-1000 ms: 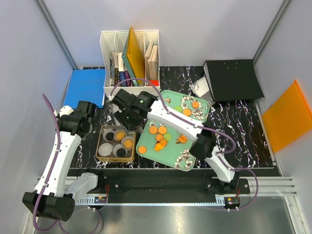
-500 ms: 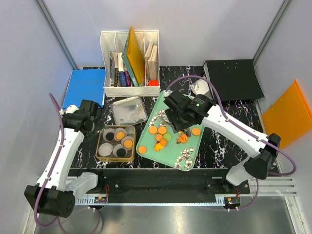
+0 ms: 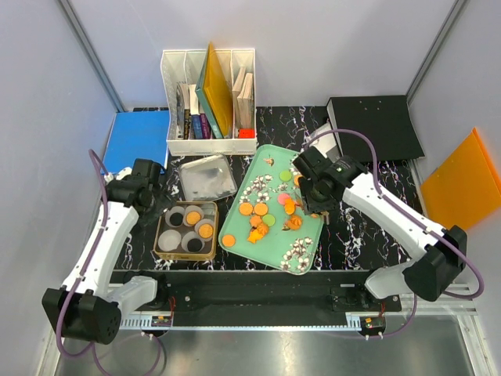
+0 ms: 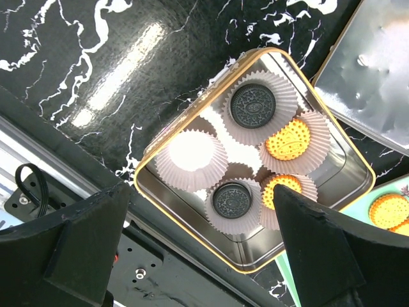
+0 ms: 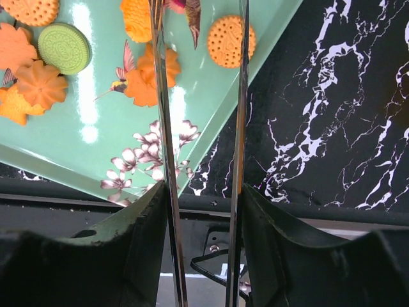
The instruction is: Pack the cookies
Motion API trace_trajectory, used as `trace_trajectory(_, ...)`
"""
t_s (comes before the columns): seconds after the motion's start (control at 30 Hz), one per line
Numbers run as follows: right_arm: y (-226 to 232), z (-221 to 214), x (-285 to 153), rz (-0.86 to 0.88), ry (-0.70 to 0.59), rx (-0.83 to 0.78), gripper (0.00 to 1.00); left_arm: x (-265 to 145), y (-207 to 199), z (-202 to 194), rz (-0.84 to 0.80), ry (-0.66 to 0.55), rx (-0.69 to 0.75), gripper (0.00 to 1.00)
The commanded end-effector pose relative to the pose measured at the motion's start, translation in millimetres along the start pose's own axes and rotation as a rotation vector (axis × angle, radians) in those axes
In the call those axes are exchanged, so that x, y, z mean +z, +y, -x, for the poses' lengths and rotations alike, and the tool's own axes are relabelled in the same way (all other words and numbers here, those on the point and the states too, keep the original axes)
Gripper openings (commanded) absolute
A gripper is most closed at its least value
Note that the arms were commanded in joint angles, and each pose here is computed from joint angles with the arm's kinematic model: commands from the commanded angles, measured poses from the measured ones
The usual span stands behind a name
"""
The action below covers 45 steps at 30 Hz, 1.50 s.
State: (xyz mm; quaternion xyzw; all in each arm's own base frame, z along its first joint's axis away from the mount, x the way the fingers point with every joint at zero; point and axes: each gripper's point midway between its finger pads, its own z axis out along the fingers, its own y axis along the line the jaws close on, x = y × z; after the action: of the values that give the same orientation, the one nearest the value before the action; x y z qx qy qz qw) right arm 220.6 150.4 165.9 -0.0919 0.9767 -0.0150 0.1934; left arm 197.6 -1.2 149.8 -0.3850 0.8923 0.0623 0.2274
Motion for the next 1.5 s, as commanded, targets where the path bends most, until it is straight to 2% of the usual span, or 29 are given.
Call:
trace_trajectory(0.0,-16.0,1.8,-1.9,-0.034,-0.041,0.056,0.53,2.4,-10.7,-0.6,-0.038,0.012,0.018,0.99)
trace_trajectory(0.27,-27.1,-24.0,8.7,-0.04,0.013,0.094,0.52,6.2,-11.7,-3.1,-0.035,0.021,0.024,0.99)
trace_trajectory(0.53,-15.7,-36.3,15.8,0.02,0.053,0.113,0.52,10.1,-14.9,-5.6,-0.04,0.035,0.028,0.99)
trace_trajectory(0.97,-10.1,-41.3,17.9,0.048,0.079,0.112,0.38,8.4,-14.4,-3.7,-0.043,0.024,0.027,0.99)
trace_trajectory(1.23,2.2,9.6,-30.2,0.144,-0.089,0.152,0.31,2.6,-17.3,4.6,-0.048,0.004,0.02,0.99)
trace_trajectory(1.47,29.3,41.0,-64.3,0.272,-0.165,0.117,0.26,-3.0,-16.5,12.5,-0.043,-0.025,0.008,0.99)
